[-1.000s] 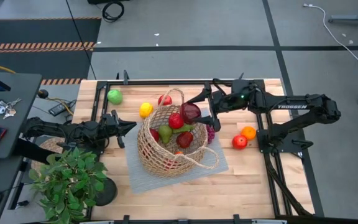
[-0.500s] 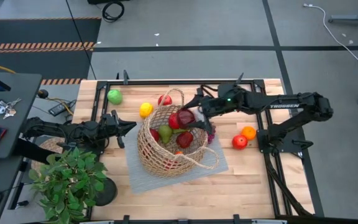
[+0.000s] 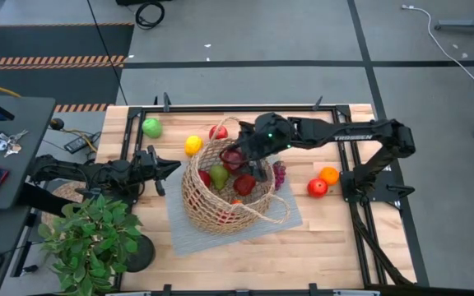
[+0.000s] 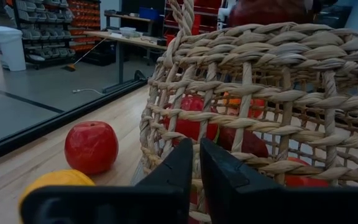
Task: Build produce basket
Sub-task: Put the red apple into the basket
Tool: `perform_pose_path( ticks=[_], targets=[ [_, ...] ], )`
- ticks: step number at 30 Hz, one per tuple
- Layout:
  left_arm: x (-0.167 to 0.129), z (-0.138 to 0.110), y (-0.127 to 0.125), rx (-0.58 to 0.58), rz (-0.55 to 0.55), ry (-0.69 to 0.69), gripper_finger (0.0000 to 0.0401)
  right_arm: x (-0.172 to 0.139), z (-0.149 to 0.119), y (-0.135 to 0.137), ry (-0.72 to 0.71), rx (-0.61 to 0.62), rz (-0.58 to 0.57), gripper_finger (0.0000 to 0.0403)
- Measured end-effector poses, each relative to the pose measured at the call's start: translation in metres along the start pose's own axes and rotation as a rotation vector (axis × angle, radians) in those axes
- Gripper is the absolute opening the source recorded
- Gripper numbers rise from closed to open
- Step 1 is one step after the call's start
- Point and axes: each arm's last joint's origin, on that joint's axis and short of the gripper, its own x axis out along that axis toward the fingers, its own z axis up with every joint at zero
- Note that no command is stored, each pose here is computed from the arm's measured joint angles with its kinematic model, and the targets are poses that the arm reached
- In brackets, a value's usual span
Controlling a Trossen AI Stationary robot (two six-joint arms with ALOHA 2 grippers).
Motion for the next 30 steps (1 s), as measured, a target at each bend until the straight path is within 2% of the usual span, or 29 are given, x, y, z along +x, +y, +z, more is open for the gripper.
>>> perform_pose_path(
  ticks=[16, 23, 30],
  targets=[
    [0.0, 0.0, 0.0, 0.0, 0.0, 0.0, 0.0039, 0.022, -0.021, -0.002, 0.065, 0.021, 0.149, 0.0348],
    [0.0, 0.0, 0.0, 0.0, 0.0, -0.001, 0.0032, 0.025, -0.024, 0.0, 0.07, 0.009, 0.154, 0.0348],
    [0.0, 0.0, 0.0, 0.0, 0.0, -0.001, 0.0039, 0.042, -0.043, 0.001, 0.097, 0.012, 0.16, 0.0348]
  ],
)
